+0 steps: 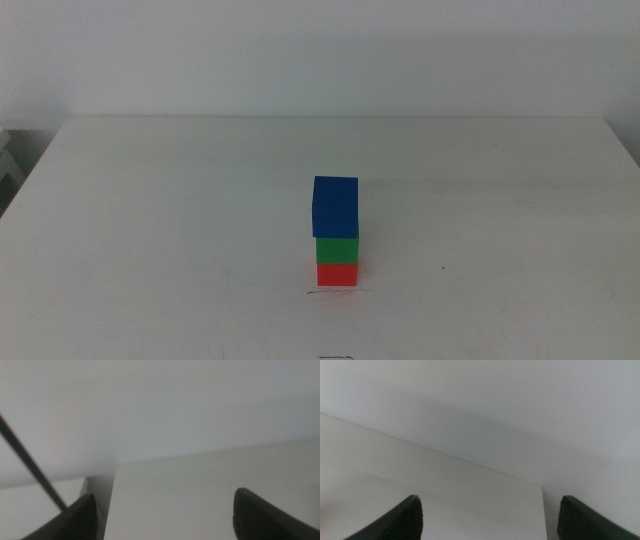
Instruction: Stack red cubes first, then green, then blue cubes in a specific spot.
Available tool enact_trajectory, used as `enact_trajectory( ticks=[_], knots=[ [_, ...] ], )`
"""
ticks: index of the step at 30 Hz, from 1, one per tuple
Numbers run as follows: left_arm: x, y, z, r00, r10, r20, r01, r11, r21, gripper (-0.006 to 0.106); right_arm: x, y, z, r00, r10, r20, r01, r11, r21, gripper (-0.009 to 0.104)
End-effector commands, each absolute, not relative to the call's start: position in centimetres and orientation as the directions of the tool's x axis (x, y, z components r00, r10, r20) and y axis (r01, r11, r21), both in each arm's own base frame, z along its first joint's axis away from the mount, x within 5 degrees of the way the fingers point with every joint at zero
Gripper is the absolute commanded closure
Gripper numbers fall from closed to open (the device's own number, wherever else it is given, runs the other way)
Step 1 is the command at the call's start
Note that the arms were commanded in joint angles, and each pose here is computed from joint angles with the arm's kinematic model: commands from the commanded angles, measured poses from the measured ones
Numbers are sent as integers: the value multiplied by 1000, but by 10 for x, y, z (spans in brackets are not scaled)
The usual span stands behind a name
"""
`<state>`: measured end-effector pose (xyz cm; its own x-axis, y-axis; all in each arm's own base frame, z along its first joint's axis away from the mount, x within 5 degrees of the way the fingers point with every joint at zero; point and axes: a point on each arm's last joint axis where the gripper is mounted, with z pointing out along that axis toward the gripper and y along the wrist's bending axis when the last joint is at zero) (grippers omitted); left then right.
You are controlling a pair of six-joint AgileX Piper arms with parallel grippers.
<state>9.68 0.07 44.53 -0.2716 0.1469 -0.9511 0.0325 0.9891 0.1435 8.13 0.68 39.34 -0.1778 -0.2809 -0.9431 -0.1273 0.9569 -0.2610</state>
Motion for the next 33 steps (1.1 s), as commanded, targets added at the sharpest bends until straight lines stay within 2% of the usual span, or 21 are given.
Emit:
enact_trajectory(
  ticks=[1,5,9,13,18,23,30,33],
  knots=[
    [81,2,441,-177,156,-972,9,988,157,8,72,5,398,-53,-285,-957,-69,957,-281,19],
    [49,2,410,-156,155,-976,8,988,156,8,60,4,375,1,-286,-958,-40,958,-285,19],
    [28,1,384,-142,153,-978,7,988,153,8,50,5,351,-3,-272,-962,-48,961,-272,19],
    [17,1,378,-112,152,-982,2,988,153,8,48,5,344,-7,-272,-962,-49,961,-272,19],
    [20,1,363,-119,153,-981,4,988,154,8,43,5,330,-6,-272,-962,-48,961,-271,19],
    [23,1,339,1,156,-988,-12,988,156,8,41,5,297,-30,-260,-965,-56,964,-258,19],
    [40,0,301,147,159,-976,-28,987,156,8,45,3,250,6,-251,-968,-17,968,-252,19],
    [47,0,282,165,159,-973,-29,987,156,8,47,2,234,-4,-251,-968,-16,968,-251,19]
  ],
)
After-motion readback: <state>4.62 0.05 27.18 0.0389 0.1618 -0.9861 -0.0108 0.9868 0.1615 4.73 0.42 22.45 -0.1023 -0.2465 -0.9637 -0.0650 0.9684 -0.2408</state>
